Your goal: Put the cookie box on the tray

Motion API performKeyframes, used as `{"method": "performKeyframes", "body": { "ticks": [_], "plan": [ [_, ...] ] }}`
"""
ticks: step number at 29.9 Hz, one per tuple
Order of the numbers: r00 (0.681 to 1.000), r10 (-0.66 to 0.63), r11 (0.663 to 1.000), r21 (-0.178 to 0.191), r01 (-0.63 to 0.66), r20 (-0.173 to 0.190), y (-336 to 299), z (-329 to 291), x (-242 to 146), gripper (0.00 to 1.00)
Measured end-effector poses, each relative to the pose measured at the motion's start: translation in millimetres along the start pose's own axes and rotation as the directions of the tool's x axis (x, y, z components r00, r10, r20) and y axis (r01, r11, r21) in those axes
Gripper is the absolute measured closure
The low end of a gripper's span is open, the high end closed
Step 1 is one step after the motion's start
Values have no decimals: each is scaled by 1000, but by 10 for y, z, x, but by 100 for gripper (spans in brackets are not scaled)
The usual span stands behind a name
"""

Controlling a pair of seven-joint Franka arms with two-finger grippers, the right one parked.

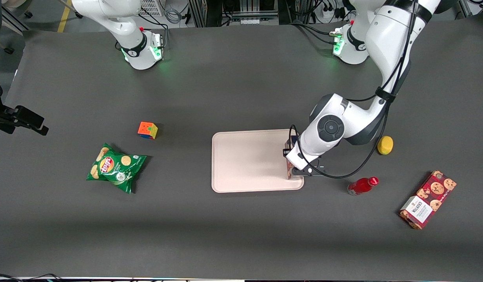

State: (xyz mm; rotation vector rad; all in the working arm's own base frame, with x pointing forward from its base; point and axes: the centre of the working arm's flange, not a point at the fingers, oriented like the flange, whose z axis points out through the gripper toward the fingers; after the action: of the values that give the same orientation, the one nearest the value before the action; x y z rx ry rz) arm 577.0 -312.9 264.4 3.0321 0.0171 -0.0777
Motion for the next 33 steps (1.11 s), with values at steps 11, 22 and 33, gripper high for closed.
{"method": "performKeyframes", "body": {
  "ticks": [11, 22, 33],
  "plan": [
    [999, -41, 994, 103, 42, -12, -192, -1326, 24, 0],
    [996, -78, 969, 231, 86, -46, -1357, -3907, -762, 0],
    [996, 87, 980, 180, -84, -5, -3006, -4433, -1262, 0]
  ]
}}
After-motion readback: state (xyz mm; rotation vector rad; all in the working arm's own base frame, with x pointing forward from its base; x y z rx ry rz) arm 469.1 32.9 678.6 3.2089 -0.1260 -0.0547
